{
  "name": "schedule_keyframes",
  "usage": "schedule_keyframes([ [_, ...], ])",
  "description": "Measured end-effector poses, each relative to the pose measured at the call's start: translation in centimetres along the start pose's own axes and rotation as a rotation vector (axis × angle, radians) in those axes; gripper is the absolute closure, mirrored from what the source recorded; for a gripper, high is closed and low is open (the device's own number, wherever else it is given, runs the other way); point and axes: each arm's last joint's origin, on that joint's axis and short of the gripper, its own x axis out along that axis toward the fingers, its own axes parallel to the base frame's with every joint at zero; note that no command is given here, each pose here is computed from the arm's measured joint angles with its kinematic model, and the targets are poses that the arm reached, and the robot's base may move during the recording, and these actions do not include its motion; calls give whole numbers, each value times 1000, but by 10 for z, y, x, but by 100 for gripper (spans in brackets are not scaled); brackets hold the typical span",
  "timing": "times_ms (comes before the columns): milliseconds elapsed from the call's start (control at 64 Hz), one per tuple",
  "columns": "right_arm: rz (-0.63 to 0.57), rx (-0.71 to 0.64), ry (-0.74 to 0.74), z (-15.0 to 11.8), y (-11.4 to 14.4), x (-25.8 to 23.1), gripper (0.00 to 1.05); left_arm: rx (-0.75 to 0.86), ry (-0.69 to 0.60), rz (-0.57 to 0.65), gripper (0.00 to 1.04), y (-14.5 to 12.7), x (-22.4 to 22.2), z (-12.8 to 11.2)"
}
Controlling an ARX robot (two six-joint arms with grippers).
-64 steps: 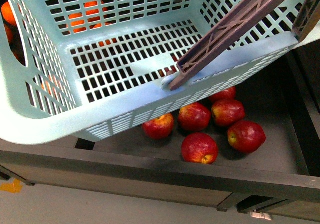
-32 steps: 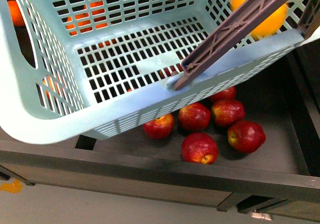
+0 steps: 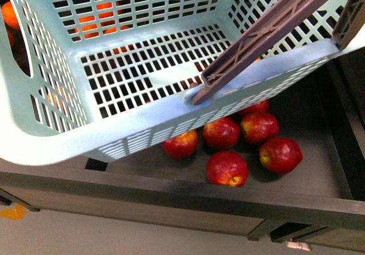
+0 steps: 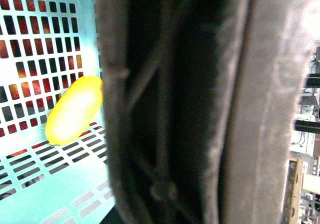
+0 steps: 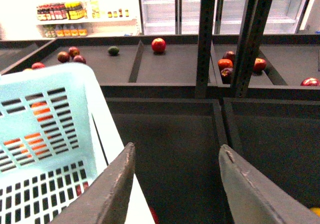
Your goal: Pick mango and avocado into basket
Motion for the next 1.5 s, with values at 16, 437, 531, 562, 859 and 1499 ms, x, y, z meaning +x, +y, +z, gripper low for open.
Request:
schedule_keyframes([
  [16,0,-1,2,-1,0,-1,65,0,-1,0,91,0,0,0],
  [437,-4,-22,6,-32,-15,-56,103,0,-8,5,91,0,0,1],
  [531,-5,-22,6,-36,-16,-66,103,0,-8,5,91,0,0,1],
  [562,-5,-22,6,-37,-16,-68,103,0,-8,5,91,0,0,1],
  [859,-5,-24,-1,-42,-16,-82,73,1,-9,5,91,0,0,1],
  [1499,-9,-23,-2,-42,-16,-82,9,-1,25,-14,91,-3,1,-5],
])
